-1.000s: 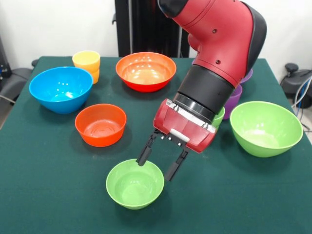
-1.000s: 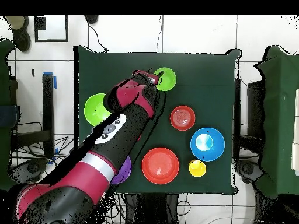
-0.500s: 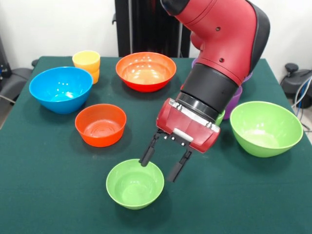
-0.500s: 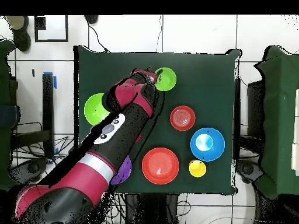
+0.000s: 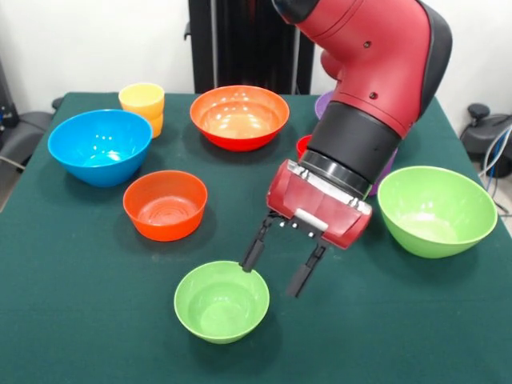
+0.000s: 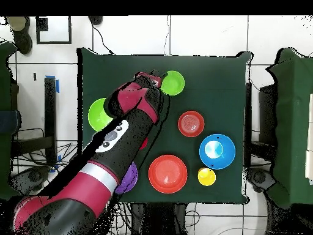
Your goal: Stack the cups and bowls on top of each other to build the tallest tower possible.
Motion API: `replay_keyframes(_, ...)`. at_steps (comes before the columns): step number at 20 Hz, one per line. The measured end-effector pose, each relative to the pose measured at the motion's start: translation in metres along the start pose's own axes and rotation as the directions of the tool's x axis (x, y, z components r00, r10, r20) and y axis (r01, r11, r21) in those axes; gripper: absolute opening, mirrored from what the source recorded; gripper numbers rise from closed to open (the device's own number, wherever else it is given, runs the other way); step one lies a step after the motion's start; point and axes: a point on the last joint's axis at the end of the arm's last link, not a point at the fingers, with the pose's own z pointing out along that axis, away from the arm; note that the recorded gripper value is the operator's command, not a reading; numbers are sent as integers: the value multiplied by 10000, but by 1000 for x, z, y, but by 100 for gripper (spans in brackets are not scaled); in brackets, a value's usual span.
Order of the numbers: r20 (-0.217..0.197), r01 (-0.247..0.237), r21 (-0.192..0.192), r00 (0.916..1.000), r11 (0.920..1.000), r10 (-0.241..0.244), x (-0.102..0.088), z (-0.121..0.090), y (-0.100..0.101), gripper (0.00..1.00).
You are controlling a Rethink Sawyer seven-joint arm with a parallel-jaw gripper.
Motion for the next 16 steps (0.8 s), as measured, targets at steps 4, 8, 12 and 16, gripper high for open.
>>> replay_keyframes(4,-324,-501,-409,9983,9979,488,3,-11,6,100)
replay_keyframes(8,-918,-1194,-847,9895,9892,1116,11,-21,6,100)
replay_keyframes(12,-1453,-1652,-1084,9781,9803,1488,22,-31,2,100)
replay_keyframes(16,-1977,-1980,-1205,9651,9728,1719,37,-48,1,100)
